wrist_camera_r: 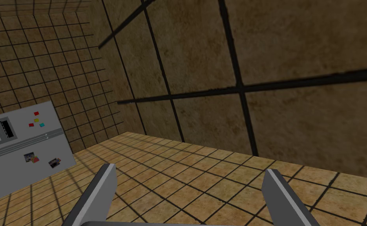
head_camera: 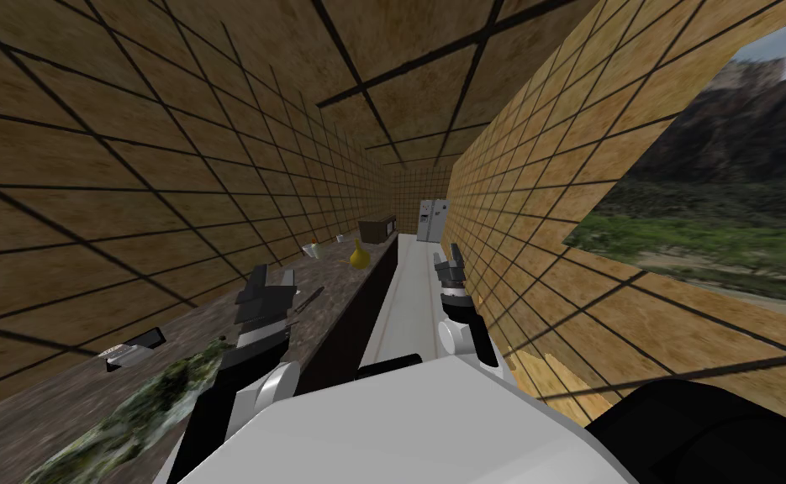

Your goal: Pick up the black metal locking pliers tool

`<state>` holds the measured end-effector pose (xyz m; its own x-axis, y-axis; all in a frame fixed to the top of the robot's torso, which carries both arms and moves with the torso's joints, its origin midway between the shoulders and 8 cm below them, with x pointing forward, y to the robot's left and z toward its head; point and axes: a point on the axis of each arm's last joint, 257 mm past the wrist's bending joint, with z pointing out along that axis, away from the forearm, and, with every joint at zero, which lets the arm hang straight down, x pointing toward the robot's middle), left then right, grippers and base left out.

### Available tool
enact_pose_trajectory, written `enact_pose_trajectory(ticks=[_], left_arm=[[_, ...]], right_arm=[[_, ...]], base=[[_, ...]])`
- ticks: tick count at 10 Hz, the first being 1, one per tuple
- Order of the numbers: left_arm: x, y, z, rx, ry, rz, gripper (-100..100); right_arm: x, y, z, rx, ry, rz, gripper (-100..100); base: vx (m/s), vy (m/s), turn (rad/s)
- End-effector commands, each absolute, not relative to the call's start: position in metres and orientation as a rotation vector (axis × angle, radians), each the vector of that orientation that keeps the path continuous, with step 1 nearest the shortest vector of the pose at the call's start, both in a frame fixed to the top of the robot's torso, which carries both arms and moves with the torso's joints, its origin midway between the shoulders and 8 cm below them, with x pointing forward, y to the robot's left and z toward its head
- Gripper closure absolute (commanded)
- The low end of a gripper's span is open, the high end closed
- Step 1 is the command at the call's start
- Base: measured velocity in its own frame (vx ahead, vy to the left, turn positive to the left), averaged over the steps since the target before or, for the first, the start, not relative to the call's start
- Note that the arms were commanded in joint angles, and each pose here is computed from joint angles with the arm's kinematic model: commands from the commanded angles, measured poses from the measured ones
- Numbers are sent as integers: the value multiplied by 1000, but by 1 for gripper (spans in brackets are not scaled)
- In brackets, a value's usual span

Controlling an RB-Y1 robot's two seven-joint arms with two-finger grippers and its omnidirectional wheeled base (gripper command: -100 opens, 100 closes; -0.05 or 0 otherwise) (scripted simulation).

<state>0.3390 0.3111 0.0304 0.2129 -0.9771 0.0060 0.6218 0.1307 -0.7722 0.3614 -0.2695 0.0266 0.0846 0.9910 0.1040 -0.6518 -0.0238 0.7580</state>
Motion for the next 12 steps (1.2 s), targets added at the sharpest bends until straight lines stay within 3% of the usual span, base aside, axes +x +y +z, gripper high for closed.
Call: enact_pose_trajectory(ticks=[1, 12], left_arm=[[344, 313, 22, -749, 646, -1258, -100], [362, 379, -66, -1053, 866, -1146, -100]], right_arm=[[361, -270, 27, 773, 565, 1428, 0], [361, -270, 27, 773, 565, 1428, 0]], base=[[22, -7, -10], [65, -26, -13]])
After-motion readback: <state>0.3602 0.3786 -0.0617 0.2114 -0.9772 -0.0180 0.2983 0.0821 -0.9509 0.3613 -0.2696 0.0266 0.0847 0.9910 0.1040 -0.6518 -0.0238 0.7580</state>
